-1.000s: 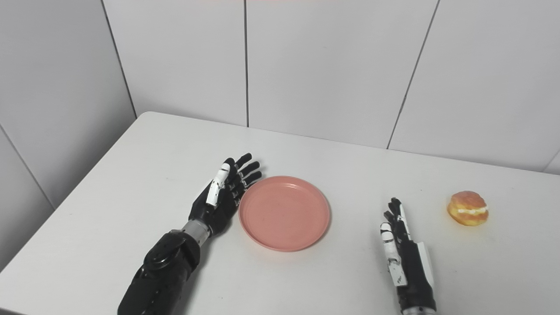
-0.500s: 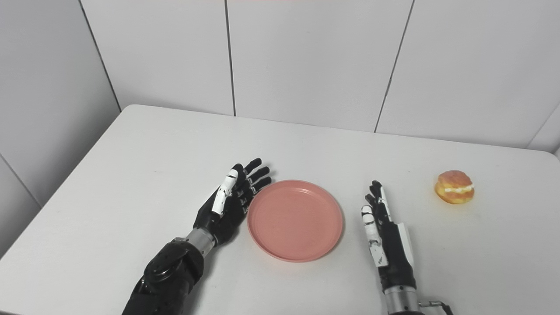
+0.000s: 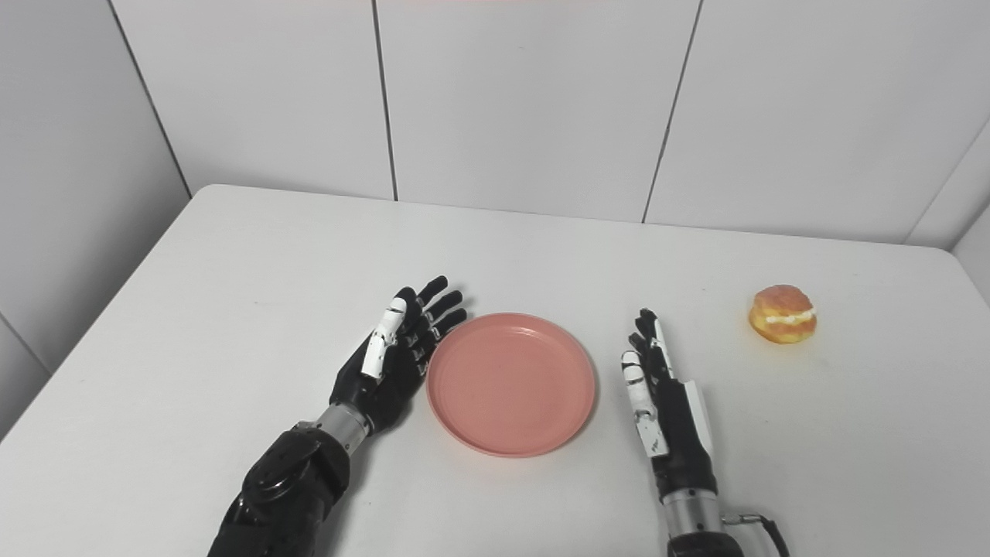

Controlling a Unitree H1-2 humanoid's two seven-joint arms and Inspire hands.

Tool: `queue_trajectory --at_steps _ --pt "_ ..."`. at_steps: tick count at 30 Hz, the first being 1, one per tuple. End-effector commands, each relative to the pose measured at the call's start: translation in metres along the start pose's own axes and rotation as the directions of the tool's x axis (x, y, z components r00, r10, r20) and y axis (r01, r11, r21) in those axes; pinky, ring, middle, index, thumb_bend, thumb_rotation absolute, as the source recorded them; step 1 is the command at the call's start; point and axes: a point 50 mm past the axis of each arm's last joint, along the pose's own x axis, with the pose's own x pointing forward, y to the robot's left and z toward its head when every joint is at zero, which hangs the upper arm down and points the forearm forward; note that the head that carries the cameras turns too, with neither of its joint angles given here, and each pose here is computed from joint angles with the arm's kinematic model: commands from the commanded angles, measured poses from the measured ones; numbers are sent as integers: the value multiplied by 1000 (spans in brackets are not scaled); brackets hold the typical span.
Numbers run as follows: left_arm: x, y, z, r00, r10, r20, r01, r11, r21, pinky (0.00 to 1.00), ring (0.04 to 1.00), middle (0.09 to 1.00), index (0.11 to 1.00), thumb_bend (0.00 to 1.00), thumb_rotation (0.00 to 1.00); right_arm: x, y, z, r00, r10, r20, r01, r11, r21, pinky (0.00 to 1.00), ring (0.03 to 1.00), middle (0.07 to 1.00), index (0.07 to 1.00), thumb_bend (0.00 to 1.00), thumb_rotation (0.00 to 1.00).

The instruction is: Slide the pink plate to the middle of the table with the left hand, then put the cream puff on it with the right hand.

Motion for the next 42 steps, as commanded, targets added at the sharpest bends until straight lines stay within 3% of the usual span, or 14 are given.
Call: queue_trajectory --at_steps 1,6,14,21,25,28,35,38,42 --pt "-6 3 -20 997 21 -73 -23 999 -23 970 946 949 947 417 1000 -22 6 -30 993 -1 -121 6 999 48 953 962 989 1000 251 1000" --pt "-7 1 -19 997 36 -66 -37 999 -17 957 935 938 939 420 1000 -19 -8 -18 992 -50 -113 52 998 21 977 958 981 995 272 1000" --pt "-11 6 -23 996 68 -53 -67 998 19 947 934 937 938 409 1000 -6 -44 26 993 -120 -12 119 990 -81 948 922 945 966 306 1000" --pt "-20 17 -27 994 97 -48 -95 995 39 934 924 928 931 403 1000 1 -53 56 995 -100 21 103 982 -158 907 896 920 939 404 1000" --pt "-26 27 -34 993 114 -45 -111 993 46 942 931 937 932 405 1000 11 -61 74 993 -83 85 101 965 -241 863 880 907 923 453 1000" --pt "-29 33 -38 991 123 -46 -121 992 46 953 933 936 930 407 1000 16 -67 84 991 -86 101 110 956 -271 852 881 910 917 474 955" --pt "-37 44 -48 990 134 -51 -131 990 43 967 950 953 947 403 1000 27 -92 104 985 -80 155 139 896 -421 798 860 915 915 477 923" --pt "-39 48 -51 989 135 -53 -133 990 40 978 957 961 954 397 1000 30 -100 112 982 -83 169 153 878 -454 773 891 927 921 475 848" --pt "-42 48 -52 990 129 -53 -127 991 33 972 952 959 952 394 1000 35 -110 122 974 -67 215 179 808 -562 807 889 930 935 497 839"
